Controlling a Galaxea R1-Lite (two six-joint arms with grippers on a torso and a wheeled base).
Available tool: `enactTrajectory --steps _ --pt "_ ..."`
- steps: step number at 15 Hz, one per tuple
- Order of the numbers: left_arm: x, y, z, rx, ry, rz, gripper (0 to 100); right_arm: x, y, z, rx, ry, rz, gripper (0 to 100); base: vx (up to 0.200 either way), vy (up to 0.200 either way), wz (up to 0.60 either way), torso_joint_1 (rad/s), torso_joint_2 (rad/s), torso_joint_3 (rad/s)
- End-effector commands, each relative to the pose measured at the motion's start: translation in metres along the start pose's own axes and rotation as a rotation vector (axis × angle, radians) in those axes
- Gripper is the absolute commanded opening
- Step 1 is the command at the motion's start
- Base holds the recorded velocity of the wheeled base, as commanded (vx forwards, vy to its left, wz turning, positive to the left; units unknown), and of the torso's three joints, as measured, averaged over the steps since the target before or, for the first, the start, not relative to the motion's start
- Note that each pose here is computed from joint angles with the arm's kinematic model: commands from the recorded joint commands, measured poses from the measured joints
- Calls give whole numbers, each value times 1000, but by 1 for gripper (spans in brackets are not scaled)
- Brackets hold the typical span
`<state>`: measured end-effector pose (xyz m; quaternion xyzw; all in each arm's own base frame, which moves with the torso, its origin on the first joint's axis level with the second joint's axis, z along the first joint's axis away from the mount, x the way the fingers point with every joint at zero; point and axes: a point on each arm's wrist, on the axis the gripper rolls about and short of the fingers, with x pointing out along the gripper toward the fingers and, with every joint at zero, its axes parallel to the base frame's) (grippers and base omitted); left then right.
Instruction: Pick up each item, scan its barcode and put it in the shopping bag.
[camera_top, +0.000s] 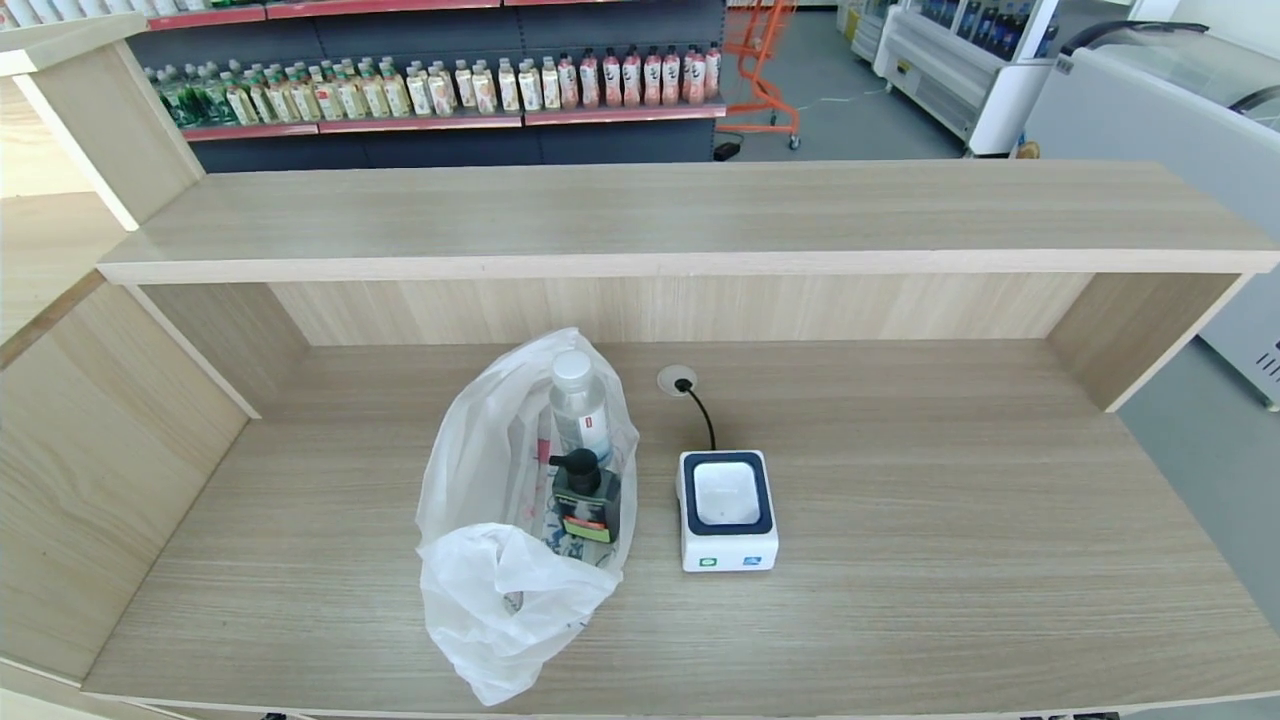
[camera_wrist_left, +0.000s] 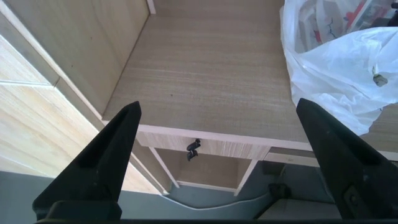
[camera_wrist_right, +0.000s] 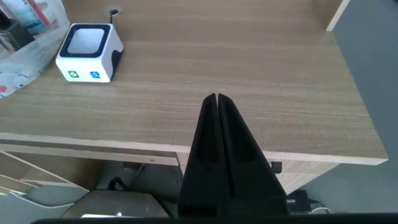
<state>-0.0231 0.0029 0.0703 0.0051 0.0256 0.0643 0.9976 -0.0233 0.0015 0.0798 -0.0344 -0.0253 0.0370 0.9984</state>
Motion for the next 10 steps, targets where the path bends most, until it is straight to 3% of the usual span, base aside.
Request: enactTrajectory --steps 1,10 --pt "0 0 0 1 1 0 100 0 0 0 0 4 0 0 0 0 0 0 0 0" --pt "0 0 0 -1 1 0 100 0 0 0 0 4 0 0 0 0 0 0 0 0"
